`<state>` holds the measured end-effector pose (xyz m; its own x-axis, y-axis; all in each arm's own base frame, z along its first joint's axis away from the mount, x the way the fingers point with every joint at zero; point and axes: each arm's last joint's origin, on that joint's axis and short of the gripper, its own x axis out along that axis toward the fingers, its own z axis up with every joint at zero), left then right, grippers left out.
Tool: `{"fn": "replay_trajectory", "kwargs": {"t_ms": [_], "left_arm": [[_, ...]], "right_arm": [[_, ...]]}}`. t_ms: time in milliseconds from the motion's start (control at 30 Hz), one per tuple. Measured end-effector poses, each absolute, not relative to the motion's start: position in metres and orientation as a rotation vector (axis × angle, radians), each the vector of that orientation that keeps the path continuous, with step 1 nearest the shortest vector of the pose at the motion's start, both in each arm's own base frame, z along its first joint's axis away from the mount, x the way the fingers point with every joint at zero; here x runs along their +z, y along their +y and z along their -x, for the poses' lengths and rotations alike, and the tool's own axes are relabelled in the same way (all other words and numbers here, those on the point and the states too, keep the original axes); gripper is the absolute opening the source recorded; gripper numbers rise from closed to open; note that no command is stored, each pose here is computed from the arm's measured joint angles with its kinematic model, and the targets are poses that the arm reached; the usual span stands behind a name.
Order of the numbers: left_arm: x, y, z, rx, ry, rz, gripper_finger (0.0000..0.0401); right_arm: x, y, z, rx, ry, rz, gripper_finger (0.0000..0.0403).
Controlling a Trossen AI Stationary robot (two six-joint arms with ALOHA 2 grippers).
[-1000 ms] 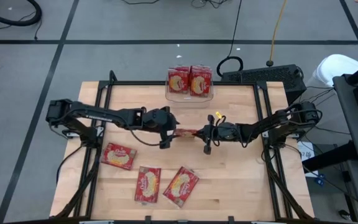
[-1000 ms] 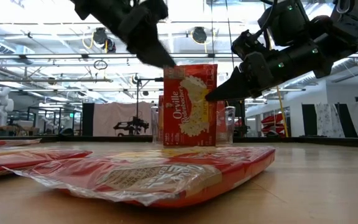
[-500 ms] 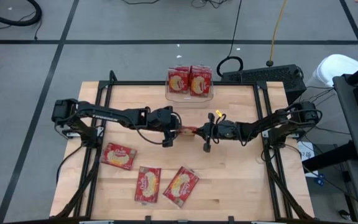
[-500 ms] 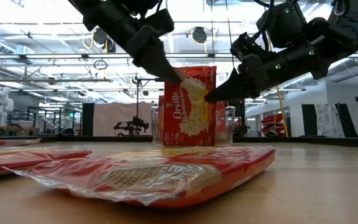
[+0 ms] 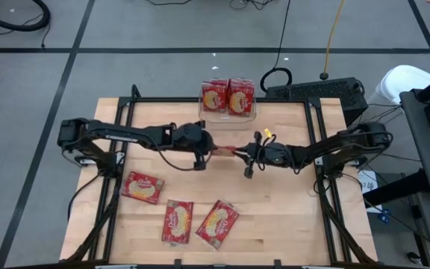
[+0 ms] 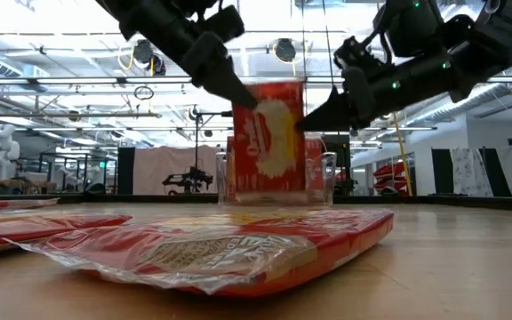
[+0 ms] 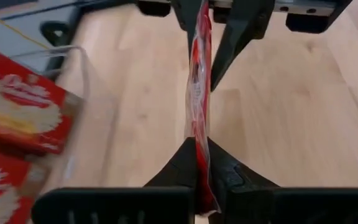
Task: Sort popcorn bags into baskets
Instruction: Put the red popcorn bag into the transparent bin
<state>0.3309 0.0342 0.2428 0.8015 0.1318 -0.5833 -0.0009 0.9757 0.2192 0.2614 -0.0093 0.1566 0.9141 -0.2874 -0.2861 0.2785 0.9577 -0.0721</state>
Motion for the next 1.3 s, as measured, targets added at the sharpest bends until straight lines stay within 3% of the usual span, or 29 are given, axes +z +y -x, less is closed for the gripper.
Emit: {"fn": "replay_trajectory", "kwargs": {"t_ms": [300,533,700,867,1100,1300], "left_arm": [[0.274,0.046,-0.312,0.062,0.537,-0.164,0.0006],[0.3,0.045,-0.306,0.078,0.388,-0.182,0.001],[0.308,0.045,-0.291,0.085,0.498,-0.09,0.0007],[0.289,0.036,-0.285,0.047,0.693,0.003,0.0007],[0.257,0.014,-0.298,-0.022,0.809,-0.01,0.0014],[0.245,0.003,-0.307,-0.044,0.836,-0.058,0.0006]], "right_arm": [[0.179,-0.012,-0.248,-0.304,0.285,0.04,0.0136],[0.164,-0.01,-0.244,-0.314,0.426,-0.029,0.0156],[0.174,-0.001,-0.241,-0.311,0.392,-0.119,0.0157],[0.216,0.017,-0.26,-0.396,0.533,-0.115,0.0157],[0.284,0.037,-0.312,-0.296,0.483,-0.022,0.0158],[0.281,0.033,-0.339,-0.266,0.572,0.076,0.0158]]}}
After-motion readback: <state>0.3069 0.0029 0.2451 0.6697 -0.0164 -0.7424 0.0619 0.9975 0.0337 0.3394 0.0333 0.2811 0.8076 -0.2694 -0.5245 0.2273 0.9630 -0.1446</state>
